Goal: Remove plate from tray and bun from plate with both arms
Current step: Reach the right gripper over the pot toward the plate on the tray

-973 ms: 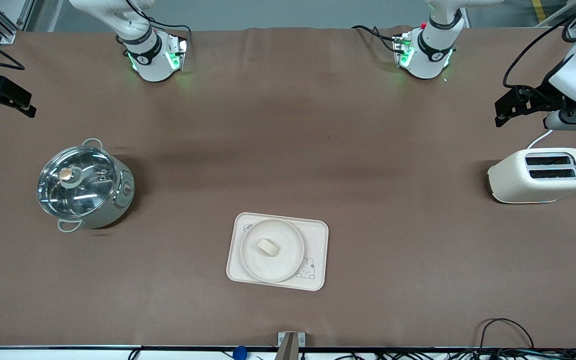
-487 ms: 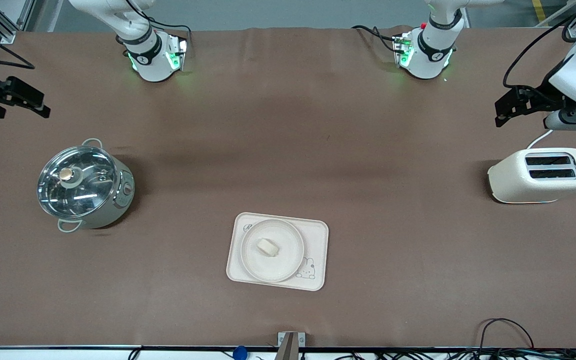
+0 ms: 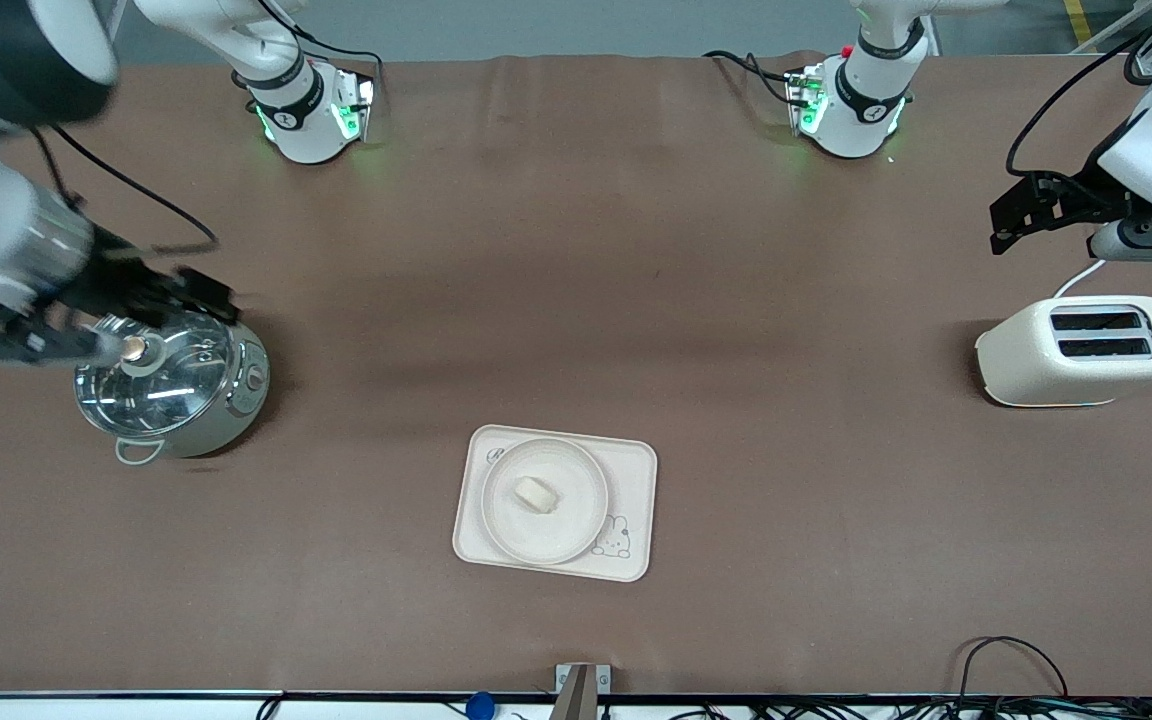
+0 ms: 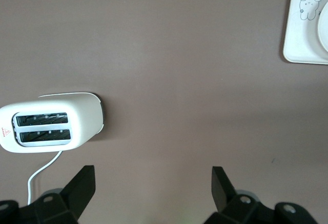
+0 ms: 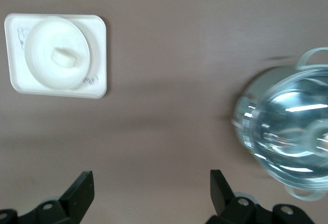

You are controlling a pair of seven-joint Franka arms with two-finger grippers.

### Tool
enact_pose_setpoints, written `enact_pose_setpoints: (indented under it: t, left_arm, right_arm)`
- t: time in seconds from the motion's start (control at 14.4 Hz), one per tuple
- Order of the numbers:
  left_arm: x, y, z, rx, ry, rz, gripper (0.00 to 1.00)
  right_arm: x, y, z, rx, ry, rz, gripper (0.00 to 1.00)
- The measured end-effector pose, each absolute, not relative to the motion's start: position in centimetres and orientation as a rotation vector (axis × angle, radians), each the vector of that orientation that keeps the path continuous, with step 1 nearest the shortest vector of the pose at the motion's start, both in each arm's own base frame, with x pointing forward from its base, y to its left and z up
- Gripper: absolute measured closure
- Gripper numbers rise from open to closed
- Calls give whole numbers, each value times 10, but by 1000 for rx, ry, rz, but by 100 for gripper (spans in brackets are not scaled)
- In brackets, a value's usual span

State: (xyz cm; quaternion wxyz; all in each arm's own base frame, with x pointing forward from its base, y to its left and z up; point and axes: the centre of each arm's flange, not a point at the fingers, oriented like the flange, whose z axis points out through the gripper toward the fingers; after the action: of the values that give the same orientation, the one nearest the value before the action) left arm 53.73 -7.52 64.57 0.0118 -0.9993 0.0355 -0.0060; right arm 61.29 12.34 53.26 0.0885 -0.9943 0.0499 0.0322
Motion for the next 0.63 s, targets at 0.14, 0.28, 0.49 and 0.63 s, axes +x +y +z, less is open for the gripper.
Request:
enact_pose_setpoints:
  t: [0.14,0.28,0.49,0.63]
  left_arm:
    - [538,-75,646,-3116,111,-19,0]
    - [538,-75,646,-3116,110,-19,0]
    - [538,-74,646,-3116,108,-20,0]
    - [538,-74,646,-3117,106,-21,0]
  right_arm:
    - [633,157,484,-2930,235,100,0]
    - [647,182,448,-2884,316,92,0]
    - [660,203,408,-2811,437,84,0]
    - [667,219,373,-2788,489,75,0]
